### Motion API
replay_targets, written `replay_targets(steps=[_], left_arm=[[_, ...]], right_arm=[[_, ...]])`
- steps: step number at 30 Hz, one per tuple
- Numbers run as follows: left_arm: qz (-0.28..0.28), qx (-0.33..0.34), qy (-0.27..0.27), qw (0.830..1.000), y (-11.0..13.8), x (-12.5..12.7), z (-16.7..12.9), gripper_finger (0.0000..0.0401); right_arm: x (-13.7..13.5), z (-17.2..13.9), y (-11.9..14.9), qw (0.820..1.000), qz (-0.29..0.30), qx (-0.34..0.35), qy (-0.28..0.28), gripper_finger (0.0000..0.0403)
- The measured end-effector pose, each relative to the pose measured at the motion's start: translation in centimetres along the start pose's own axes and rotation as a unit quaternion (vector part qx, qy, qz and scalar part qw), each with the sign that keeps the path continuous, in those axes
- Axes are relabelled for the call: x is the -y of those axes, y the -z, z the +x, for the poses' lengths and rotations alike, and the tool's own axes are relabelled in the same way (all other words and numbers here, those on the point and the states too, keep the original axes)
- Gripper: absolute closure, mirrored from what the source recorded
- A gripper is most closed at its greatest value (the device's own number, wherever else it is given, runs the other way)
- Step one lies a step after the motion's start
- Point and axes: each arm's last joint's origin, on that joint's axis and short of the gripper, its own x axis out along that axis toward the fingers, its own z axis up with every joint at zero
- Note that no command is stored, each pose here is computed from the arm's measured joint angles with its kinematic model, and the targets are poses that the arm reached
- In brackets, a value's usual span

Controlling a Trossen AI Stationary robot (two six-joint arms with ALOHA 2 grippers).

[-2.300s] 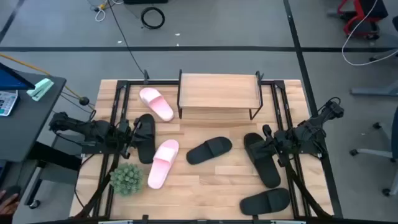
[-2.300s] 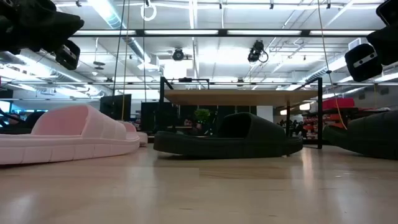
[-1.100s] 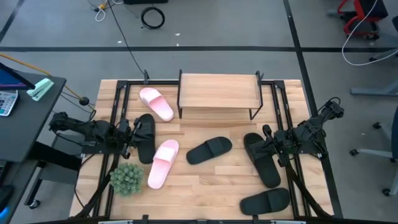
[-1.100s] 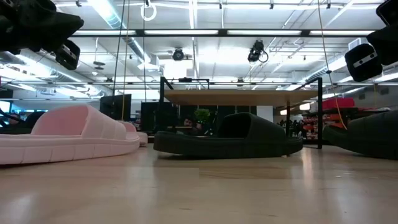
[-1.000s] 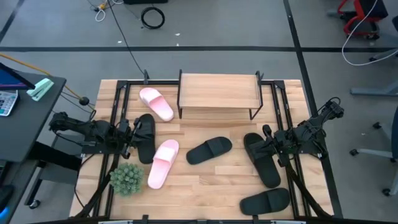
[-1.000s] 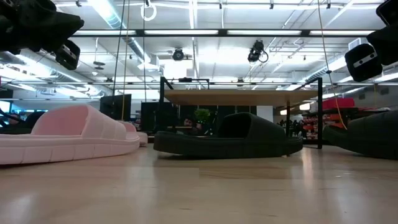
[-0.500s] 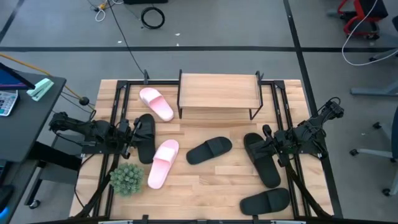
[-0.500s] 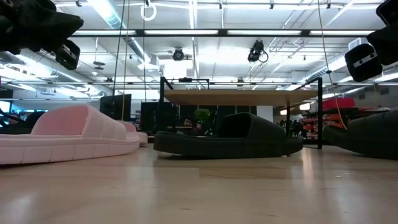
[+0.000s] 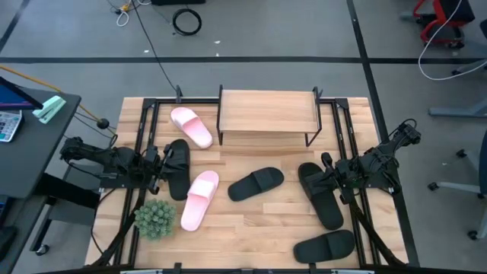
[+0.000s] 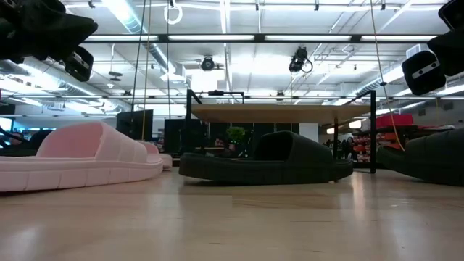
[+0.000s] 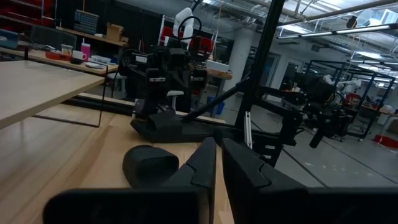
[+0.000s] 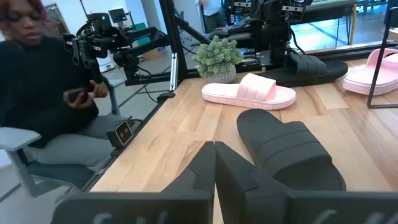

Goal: Pick and place slides into the shelf

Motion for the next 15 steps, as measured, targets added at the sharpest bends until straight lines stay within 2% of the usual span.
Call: replay_targets(steps=[7,15], left_arm=[[0.000,0.000,0.000,1.000,0.00,0.00,0.00,0.0377],[0.000,0.000,0.000,1.000,0.01,0.00,0.00,0.0366]], right_arm=[[0.00,0.00,0.00,1.000,0.000,0.000,0.000,0.0389],[0.00,0.00,0.00,1.000,0.000,0.000,0.000,0.0389]])
